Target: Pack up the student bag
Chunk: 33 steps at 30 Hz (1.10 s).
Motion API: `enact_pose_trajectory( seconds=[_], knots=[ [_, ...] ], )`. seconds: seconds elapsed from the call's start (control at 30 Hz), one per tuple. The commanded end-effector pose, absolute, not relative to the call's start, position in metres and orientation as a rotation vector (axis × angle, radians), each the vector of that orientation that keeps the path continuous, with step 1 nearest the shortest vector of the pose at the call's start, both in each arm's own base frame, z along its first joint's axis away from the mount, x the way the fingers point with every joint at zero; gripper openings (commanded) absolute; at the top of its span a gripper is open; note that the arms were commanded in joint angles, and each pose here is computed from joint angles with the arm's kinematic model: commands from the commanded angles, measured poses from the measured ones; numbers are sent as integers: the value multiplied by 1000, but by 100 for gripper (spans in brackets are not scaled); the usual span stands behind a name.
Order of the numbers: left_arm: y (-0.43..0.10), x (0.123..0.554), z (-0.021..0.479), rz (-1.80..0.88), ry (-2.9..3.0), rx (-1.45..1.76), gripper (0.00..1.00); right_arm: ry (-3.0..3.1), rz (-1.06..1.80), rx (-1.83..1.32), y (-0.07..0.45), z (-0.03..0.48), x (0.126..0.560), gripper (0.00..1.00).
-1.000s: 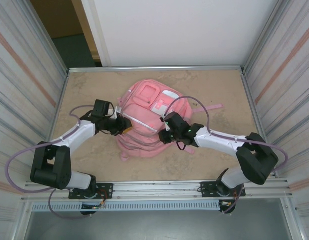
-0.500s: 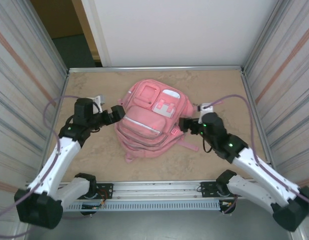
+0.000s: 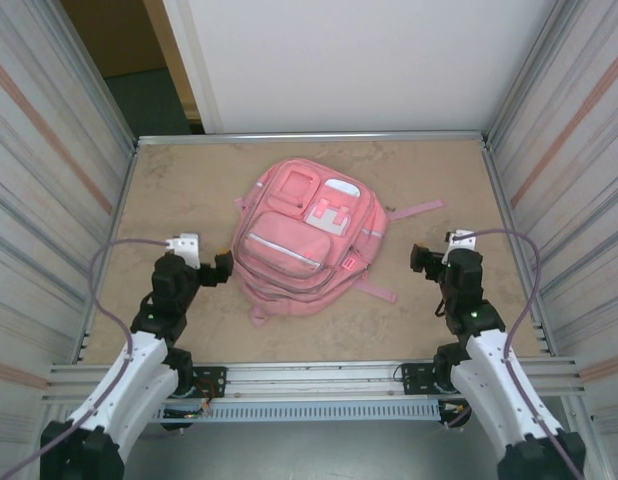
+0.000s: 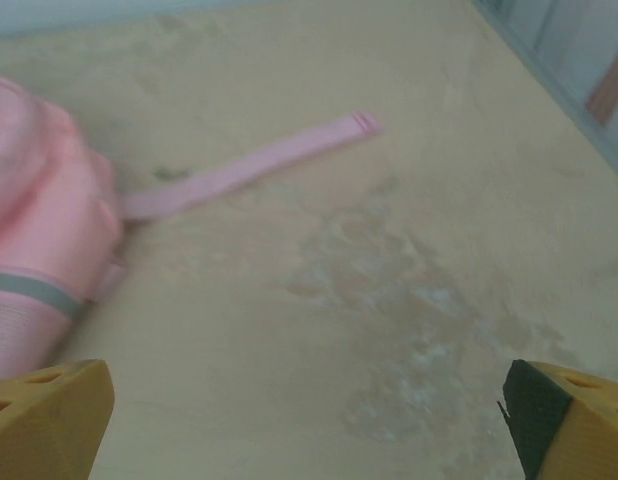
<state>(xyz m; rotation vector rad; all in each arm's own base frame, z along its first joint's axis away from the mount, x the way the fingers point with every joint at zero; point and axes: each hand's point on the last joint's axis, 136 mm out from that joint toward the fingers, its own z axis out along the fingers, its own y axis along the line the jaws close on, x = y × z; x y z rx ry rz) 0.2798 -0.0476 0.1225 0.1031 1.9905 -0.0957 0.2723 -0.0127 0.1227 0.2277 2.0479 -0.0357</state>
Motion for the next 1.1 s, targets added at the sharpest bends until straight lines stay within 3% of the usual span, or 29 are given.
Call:
enact_pose_trajectory(
  seconds=[0.0,0.13,0.5,0.77,1.07],
  knots=[
    [-39,298,166,36,1773,173,99,1924,69,182,-9,133,292,100],
    [-39,308,133,1,1836,187,99,1859,38,176,-17,128,307,100],
    [5,354,131,-215,1763,46,99,1867,43,161,-23,118,372,100],
    [-9,393,101,-92,1851,113,99,1959,46,151,-21,84,391,100],
    [-15,397,90,-47,1964,126,99,1983,26,135,-18,81,394,100]
  ],
)
